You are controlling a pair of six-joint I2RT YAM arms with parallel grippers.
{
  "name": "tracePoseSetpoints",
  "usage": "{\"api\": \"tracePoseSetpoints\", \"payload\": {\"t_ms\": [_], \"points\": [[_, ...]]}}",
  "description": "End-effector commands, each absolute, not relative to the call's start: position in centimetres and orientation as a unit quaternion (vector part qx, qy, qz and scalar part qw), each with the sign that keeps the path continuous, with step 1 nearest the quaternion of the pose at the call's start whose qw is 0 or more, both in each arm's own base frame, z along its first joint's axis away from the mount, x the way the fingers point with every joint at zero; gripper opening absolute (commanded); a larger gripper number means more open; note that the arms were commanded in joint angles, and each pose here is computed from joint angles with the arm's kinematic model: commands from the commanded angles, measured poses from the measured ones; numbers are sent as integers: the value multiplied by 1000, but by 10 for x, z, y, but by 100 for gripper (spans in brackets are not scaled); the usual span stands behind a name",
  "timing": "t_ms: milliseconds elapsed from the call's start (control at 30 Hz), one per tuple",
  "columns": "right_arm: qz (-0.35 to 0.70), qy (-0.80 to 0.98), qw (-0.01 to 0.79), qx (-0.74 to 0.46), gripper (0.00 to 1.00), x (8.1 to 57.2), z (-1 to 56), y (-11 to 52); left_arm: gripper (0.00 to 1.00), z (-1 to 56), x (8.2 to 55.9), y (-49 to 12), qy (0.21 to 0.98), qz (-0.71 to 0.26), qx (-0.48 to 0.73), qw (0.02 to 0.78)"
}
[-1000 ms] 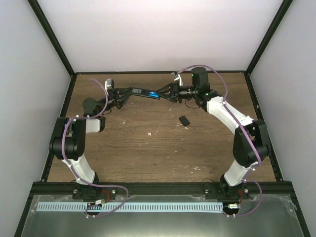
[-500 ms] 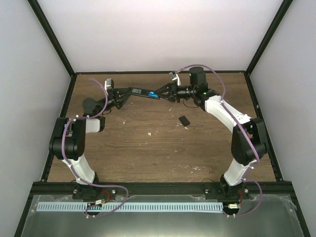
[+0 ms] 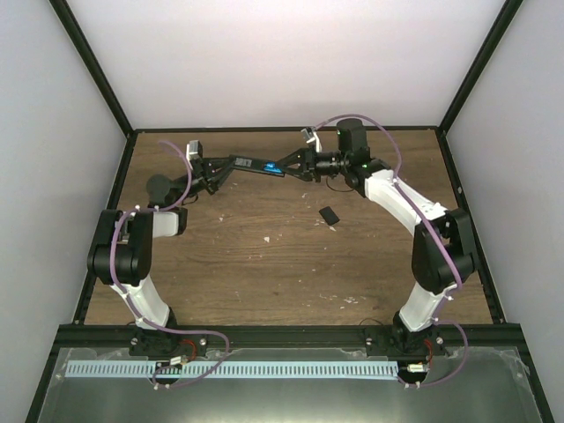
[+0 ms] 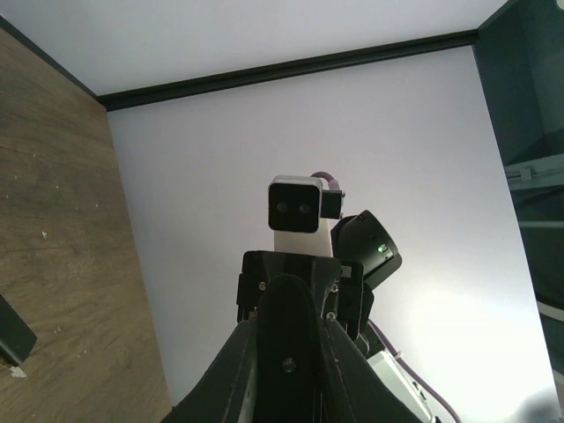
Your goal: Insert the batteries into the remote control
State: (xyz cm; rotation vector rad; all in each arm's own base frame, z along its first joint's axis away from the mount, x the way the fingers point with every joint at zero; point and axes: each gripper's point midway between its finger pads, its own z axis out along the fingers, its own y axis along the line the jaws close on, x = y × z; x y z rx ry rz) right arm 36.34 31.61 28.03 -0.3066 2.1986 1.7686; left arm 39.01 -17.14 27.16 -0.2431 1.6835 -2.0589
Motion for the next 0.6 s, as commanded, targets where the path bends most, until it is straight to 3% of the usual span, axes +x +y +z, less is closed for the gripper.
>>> {"api": "tracePoseSetpoints", "payload": {"t_ms": [0,433,567], "points": [[622,755,160,-130,16,363,293,325,0,288,383,-172,600,-754,-47,262],[616,760,157,-135,15,364,293,331,0,281,390,-172,607,-745,-60,269],[614,761,160,-135,19,364,294,331,0,280,393,-172,609,-743,-61,271]]}}
